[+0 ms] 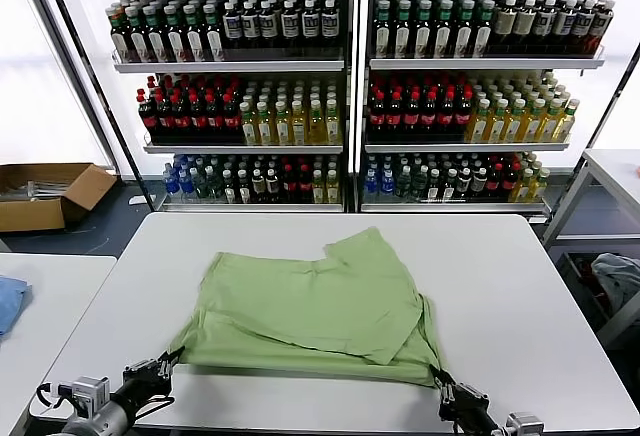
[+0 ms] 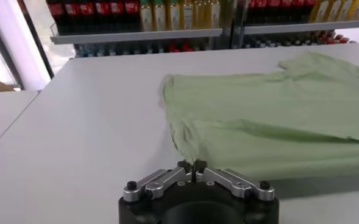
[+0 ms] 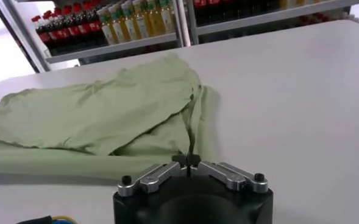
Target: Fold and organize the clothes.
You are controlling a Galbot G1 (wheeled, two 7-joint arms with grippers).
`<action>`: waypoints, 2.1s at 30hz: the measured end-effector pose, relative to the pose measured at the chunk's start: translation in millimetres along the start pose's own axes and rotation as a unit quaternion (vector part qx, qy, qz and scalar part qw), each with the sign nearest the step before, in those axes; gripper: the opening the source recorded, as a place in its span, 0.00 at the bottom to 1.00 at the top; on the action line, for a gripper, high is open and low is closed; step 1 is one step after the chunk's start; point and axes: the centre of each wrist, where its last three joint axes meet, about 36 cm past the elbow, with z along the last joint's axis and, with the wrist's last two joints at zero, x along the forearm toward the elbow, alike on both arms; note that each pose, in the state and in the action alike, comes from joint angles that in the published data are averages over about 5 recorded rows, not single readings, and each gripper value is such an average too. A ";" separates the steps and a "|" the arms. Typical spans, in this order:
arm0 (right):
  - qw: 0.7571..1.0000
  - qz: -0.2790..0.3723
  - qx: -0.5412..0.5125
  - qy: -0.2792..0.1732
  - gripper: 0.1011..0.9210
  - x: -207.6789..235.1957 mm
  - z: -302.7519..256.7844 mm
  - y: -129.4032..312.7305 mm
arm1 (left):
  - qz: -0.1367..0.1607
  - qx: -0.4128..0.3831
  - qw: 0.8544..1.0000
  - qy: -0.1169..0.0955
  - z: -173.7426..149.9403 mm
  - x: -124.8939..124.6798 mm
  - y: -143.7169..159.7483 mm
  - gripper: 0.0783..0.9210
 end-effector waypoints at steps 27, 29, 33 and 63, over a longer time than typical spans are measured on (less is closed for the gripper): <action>0.997 -0.030 0.047 -0.060 0.75 -5.9 -42.5 -25.0 | -0.060 -0.011 0.998 0.001 -8.3 23.1 23.7 0.72; 0.996 -0.038 0.052 -0.069 0.81 -19.1 -53.0 -30.5 | -0.061 -0.012 0.998 -0.001 -12.3 18.9 30.2 0.79; 0.993 -0.054 0.059 -0.083 0.88 -51.8 -75.2 -41.9 | -0.057 -0.012 0.998 -0.008 -23.3 7.6 44.5 0.88; 0.993 -0.076 0.079 -0.034 0.88 -299.7 -176.3 -37.6 | -0.001 -0.009 1.000 -0.001 -115.4 -178.4 83.9 0.88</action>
